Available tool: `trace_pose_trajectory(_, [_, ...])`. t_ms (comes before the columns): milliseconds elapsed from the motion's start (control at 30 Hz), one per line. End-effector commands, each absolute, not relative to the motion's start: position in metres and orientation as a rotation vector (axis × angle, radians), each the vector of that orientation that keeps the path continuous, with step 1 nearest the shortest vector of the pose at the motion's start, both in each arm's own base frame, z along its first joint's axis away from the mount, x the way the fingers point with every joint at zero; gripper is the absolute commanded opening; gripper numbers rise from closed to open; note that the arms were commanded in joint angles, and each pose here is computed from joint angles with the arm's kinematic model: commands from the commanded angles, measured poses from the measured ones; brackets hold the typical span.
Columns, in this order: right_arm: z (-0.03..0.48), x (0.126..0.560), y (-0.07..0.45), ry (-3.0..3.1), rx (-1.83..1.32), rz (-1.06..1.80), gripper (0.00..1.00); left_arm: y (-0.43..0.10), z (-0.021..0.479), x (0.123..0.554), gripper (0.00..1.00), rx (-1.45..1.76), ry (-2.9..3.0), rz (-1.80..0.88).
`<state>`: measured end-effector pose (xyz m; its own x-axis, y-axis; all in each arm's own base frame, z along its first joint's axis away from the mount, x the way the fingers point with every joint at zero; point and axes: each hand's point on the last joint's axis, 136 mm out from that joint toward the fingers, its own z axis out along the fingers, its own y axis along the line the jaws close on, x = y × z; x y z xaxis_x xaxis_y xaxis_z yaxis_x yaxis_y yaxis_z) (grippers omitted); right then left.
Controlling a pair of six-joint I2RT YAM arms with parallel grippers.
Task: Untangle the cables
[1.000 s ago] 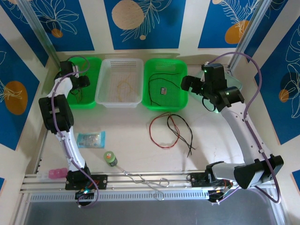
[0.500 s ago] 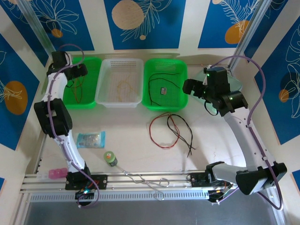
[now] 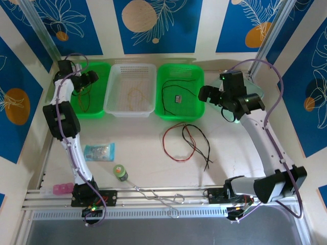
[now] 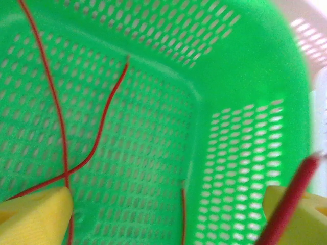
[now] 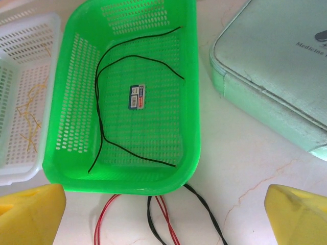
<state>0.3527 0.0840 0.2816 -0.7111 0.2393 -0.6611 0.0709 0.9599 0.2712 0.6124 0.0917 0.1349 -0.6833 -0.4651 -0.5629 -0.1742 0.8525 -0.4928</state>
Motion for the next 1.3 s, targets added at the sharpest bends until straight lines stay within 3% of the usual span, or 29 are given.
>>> trace_pose_trajectory(0, [0.297,0.362,0.093,2.325,0.191,0.347,1.00,0.093,0.223,0.646,0.96,-0.414,2.042,-0.628])
trace_pose_trajectory(267, [0.290,0.369,0.093,2.333,0.203,0.338,1.00,0.079,0.305,0.673,0.95,-0.323,1.825,-0.651])
trace_pose_trajectory(633, [0.281,0.373,0.093,2.335,0.215,0.344,1.00,0.023,0.393,0.651,0.95,-0.108,1.702,-0.588])
trace_pose_trajectory(800, [0.276,0.372,0.096,2.353,0.214,0.369,1.00,-0.016,0.378,0.622,0.97,0.038,1.875,-0.317])
trace_pose_trajectory(1000, [0.280,0.359,0.093,2.373,0.201,0.346,1.00,0.028,0.336,0.570,0.95,-0.130,2.115,0.014])
trace_pose_trajectory(1100, [0.275,0.352,0.091,2.375,0.225,0.356,1.00,0.044,0.312,0.535,1.00,-0.099,2.273,0.182])
trace_pose_trajectory(1267, [0.265,0.350,0.100,2.397,0.236,0.403,1.00,0.083,0.280,0.488,0.99,-0.097,2.407,0.524])
